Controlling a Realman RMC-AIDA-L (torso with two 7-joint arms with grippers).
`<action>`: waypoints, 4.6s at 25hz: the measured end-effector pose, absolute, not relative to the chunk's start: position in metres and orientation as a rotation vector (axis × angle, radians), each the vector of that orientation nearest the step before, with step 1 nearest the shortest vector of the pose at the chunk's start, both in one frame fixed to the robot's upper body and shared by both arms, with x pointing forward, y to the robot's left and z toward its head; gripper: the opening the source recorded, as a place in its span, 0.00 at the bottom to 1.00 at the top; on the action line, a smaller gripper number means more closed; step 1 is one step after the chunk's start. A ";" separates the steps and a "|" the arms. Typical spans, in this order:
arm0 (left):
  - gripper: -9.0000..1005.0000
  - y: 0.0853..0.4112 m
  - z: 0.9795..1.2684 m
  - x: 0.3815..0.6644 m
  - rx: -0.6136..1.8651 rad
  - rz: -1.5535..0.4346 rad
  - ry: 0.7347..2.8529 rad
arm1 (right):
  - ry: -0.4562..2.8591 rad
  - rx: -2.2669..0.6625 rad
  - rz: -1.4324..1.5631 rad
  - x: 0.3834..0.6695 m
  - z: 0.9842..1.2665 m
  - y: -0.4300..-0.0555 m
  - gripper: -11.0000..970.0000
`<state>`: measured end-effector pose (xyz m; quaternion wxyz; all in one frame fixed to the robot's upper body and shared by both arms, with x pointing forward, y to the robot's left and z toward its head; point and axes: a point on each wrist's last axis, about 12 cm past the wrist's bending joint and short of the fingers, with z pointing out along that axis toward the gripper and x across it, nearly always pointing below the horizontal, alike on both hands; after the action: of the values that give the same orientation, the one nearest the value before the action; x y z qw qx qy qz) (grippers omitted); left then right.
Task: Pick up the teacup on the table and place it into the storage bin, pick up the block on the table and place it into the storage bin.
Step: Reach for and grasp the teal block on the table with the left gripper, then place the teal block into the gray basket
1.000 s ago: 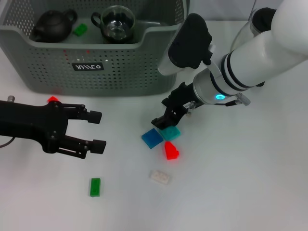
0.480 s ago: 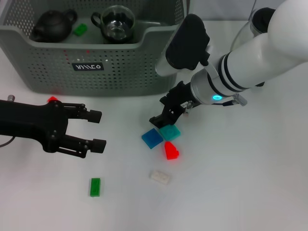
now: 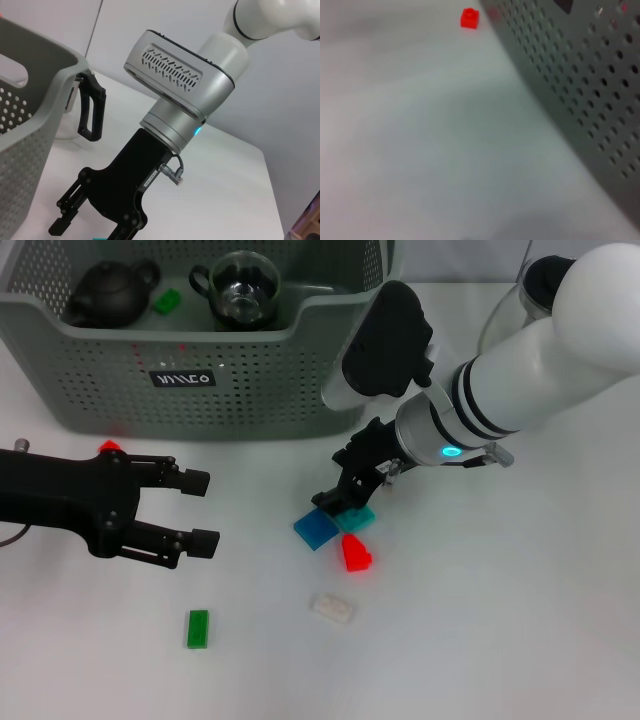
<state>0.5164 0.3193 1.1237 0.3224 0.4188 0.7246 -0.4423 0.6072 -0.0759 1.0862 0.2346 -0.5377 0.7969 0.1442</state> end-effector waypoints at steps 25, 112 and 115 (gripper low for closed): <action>0.88 0.319 1.124 0.517 1.103 -1.161 1.899 | 2.303 -1.417 0.456 0.604 1.088 -0.083 0.71; 0.88 0.340 1.131 0.518 1.045 -1.074 1.884 | 1.775 -1.367 0.316 0.673 1.235 -0.009 0.46; 0.88 0.341 1.131 0.517 1.043 -1.074 1.885 | 1.786 -1.339 0.310 0.675 1.231 -0.015 0.46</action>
<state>0.5170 0.3405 1.1308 0.3589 0.4043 0.7310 -0.4165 0.6748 -0.0147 1.2308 0.4295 -0.5365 0.7157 0.1243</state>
